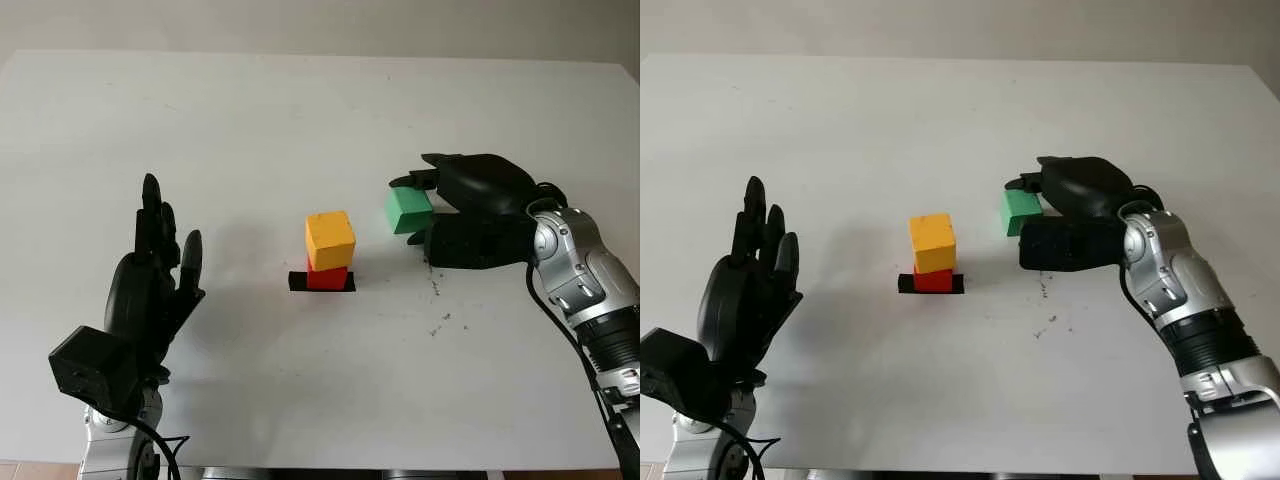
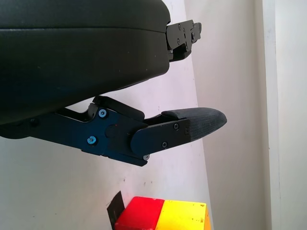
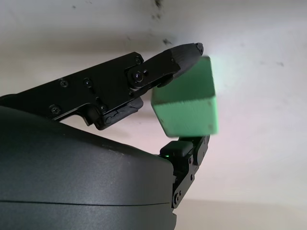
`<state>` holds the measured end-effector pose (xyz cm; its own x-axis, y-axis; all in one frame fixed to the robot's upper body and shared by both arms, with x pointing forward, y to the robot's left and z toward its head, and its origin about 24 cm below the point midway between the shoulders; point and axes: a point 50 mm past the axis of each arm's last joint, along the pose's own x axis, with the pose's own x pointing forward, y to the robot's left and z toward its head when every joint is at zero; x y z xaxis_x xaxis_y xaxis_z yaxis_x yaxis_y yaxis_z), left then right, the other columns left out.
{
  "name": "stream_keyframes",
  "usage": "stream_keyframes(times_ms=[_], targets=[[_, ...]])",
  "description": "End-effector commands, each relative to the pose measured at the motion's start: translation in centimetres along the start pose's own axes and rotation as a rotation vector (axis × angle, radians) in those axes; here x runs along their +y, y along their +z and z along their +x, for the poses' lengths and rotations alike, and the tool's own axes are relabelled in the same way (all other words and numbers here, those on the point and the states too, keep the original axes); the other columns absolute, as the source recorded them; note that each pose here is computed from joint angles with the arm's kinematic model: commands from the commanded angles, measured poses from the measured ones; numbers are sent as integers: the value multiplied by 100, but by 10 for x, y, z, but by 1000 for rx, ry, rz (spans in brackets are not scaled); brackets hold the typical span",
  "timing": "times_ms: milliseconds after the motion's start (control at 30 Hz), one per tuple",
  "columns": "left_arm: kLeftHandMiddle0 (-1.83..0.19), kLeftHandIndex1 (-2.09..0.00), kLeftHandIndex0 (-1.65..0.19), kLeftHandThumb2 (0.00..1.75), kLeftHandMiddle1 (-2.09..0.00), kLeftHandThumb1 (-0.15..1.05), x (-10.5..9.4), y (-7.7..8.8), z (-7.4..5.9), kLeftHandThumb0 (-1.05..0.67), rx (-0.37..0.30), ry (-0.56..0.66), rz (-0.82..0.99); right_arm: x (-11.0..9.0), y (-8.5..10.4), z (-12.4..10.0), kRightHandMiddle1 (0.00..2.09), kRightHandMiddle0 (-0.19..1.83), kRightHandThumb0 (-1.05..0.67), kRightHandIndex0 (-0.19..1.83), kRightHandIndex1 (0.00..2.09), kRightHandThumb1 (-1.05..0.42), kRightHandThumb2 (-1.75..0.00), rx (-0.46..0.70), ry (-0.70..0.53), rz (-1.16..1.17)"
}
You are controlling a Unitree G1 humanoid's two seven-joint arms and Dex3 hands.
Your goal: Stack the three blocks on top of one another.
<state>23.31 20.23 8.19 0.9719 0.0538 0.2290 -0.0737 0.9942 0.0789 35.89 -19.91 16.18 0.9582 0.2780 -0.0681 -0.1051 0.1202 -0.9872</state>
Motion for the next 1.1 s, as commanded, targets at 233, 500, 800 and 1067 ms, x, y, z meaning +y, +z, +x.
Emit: stream_keyframes(times_ms=[233, 500, 800, 1067], targets=[[15, -2, 19, 58, -6, 105, -1, 0, -2, -66, -14, 13, -15, -7, 0, 1, 132, 40, -37, 42, 8, -96, -5, -43, -98, 8], [16, 0, 19, 59, -5, 105, -2, 0, -1, -67, -8, 6, 7, -14, 1, 0, 135, 41, -35, 44, 7, -94, -5, -89, -119, 31], [16, -1, 19, 56, -5, 105, -2, 2, 1, -71, -3, 5, 1, -28, 1, 0, 122, 47, -34, 42, 5, -92, -5, -121, -112, 3], [16, -1, 19, 56, -5, 105, -2, 2, 2, -70, -6, -8, 7, -77, 18, -4, 141, 39, -33, 39, 4, -93, -5, -195, -176, 71]])
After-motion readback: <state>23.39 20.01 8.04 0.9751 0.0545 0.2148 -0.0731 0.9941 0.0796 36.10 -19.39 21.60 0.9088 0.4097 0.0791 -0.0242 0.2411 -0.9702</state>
